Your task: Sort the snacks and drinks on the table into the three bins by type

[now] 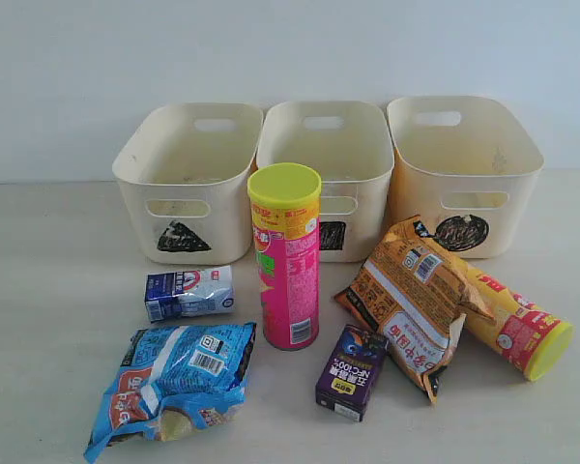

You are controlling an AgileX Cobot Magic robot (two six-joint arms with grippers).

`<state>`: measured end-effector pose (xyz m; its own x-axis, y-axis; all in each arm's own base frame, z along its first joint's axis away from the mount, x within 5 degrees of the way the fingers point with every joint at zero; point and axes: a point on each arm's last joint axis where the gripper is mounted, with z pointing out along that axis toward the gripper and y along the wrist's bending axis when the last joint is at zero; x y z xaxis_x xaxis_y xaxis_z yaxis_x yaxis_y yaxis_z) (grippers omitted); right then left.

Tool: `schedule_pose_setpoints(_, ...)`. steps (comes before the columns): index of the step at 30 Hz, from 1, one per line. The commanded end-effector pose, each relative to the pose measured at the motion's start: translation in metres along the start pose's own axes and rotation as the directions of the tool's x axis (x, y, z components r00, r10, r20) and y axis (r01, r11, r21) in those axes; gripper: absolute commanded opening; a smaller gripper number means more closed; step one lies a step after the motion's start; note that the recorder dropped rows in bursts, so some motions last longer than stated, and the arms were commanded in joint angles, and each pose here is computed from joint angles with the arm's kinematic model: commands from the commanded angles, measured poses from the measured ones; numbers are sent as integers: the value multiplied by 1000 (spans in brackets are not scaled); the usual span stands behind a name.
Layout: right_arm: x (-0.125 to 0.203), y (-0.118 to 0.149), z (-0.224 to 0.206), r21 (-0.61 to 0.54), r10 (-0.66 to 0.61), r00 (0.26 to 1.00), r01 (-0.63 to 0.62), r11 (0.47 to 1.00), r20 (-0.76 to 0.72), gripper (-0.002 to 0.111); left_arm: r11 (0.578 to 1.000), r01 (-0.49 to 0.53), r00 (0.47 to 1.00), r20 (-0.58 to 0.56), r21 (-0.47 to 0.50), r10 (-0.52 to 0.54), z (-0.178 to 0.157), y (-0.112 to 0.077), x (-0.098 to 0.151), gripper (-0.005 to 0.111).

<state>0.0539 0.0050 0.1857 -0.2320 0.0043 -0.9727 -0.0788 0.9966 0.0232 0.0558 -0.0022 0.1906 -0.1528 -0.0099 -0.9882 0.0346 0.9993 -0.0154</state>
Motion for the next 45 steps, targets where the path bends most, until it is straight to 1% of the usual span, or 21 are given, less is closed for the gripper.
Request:
schedule_pose_setpoints(1,-4,0,0,5,-19,998,18,1000,55,0,1000,14,1000,16,-1,-13,-1,0,-2,4)
schedule_pose_setpoints(4,-16,-1,-2,10,-21,980,19,1000,196,0,1000,14,1000,16,-1,-13,-1,0,-2,4)
schedule_pose_setpoints(7,-34,-1,-7,17,-22,919,17,1000,394,0,1000,14,1000,16,-1,-13,-1,0,-2,4)
schedule_pose_setpoints(9,-48,-1,-14,22,-24,842,14,1000,539,0,1000,14,1000,16,-1,-13,-1,0,-2,4)
schedule_pose_setpoints(13,-64,-1,-27,-9,26,697,-29,1000,717,0,1000,14,1000,15,-1,-13,-1,0,-2,4)
schedule_pose_setpoints(15,-67,-1,-31,-99,144,651,-106,989,746,0,1000,14,1000,15,-1,-13,-1,0,-2,4)
schedule_pose_setpoints(17,-69,-2,-33,-229,310,598,-209,951,739,0,1000,14,1000,15,-1,-13,-1,0,-2,4)
schedule_pose_setpoints(18,-70,-2,-34,-270,357,575,-235,934,736,0,1000,14,1000,15,-1,-13,-1,0,-2,4)
schedule_pose_setpoints(23,-83,-1,-42,-308,385,519,-232,923,763,0,1000,14,1000,15,-1,-13,-1,0,-2,4)
schedule_pose_setpoints(28,-125,0,-47,-315,385,500,-222,923,776,0,1000,14,1000,15,-1,-13,-1,0,-2,4)
schedule_pose_setpoints(30,-156,1,-43,-304,370,507,-212,929,779,0,1000,14,1000,15,-1,-13,-1,0,-2,4)
schedule_pose_setpoints(31,-179,1,-35,-281,344,525,-199,939,778,0,1000,14,1000,15,-1,-13,-1,0,-2,4)
schedule_pose_setpoints(32,-189,2,-28,-264,327,540,-192,945,775,0,1000,14,1000,15,-1,-13,-1,0,-2,4)
schedule_pose_setpoints(35,-211,2,-4,-227,295,590,-188,956,752,0,1000,14,1000,15,-1,-13,-1,0,-2,4)
schedule_pose_setpoints(36,-221,2,19,-211,287,640,-194,958,713,0,1000,14,1000,15,-1,-13,-1,0,-2,4)
schedule_pose_setpoints(39,-228,3,55,-180,260,729,-188,966,633,0,1000,14,1000,15,-1,-13,-1,0,-2,4)
schedule_pose_setpoints(41,-229,7,95,-123,158,866,-112,986,475,0,1000,14,1000,15,-1,-13,-1,0,-2,4)
schedule_pose_setpoints(42,-227,7,117,-84,109,930,-84,993,352,0,1000,14,1000,15,-1,-13,-1,0,-2,4)
schedule_pose_setpoints(43,-226,5,128,-60,93,956,-79,995,279,0,1000,14,1000,15,-1,-13,-1,0,-2,4)
schedule_pose_setpoints(44,-221,2,145,-6,59,990,-59,998,127,0,1000,14,1000,15,-1,-13,-1,0,-2,4)
schedule_pose_setpoints(45,-220,0,153,15,43,997,-44,999,69,0,1000,14,1000,15,-1,-13,-1,0,-2,4)
